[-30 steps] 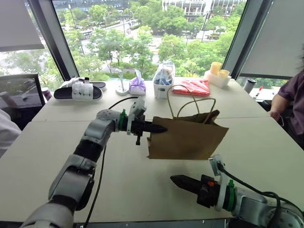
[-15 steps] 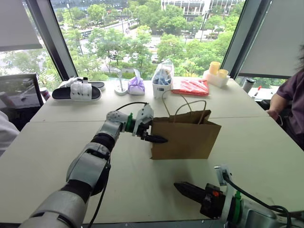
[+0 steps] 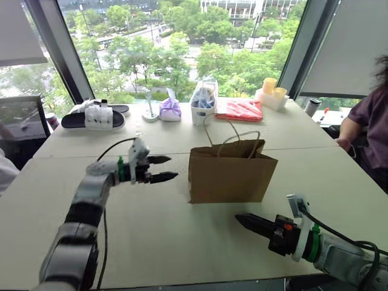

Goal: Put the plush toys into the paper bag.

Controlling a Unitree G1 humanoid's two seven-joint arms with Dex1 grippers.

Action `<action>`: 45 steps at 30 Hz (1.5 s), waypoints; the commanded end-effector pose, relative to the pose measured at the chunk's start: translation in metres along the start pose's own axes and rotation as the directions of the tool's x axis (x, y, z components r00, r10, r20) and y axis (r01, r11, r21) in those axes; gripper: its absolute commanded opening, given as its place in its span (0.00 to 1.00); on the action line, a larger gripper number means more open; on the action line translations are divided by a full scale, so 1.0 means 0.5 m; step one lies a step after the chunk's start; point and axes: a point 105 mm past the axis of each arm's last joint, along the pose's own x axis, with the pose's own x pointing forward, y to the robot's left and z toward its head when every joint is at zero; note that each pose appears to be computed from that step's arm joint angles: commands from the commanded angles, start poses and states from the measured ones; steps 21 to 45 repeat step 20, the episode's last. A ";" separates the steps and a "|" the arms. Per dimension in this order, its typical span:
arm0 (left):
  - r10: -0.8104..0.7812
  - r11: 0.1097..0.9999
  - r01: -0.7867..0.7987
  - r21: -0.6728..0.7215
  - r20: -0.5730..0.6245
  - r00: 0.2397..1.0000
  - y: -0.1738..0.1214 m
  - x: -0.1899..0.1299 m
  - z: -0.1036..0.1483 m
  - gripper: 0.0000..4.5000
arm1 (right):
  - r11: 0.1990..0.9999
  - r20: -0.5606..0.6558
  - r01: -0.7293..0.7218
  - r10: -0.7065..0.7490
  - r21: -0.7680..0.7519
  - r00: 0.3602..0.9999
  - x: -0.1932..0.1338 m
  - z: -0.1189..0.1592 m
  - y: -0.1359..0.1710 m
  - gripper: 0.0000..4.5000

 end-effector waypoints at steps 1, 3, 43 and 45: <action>0.078 0.997 -0.079 0.010 0.059 0.995 -0.040 -0.028 0.043 0.85 | 0.999 0.032 0.008 -0.006 -0.054 0.999 -0.014 0.018 -0.001 0.00; 0.133 0.989 -0.129 -0.068 0.061 0.989 -0.111 -0.054 0.012 0.85 | 0.998 0.034 0.018 -0.016 -0.059 0.999 -0.026 0.024 -0.005 0.00; 0.374 0.883 -0.353 -0.309 0.010 0.927 -0.223 -0.062 -0.047 0.85 | 0.981 0.008 0.159 -0.159 -0.110 0.987 -0.062 -0.005 -0.074 0.00; 0.374 0.883 -0.353 -0.309 0.010 0.927 -0.223 -0.062 -0.047 0.85 | 0.981 0.008 0.159 -0.159 -0.110 0.987 -0.062 -0.005 -0.074 0.00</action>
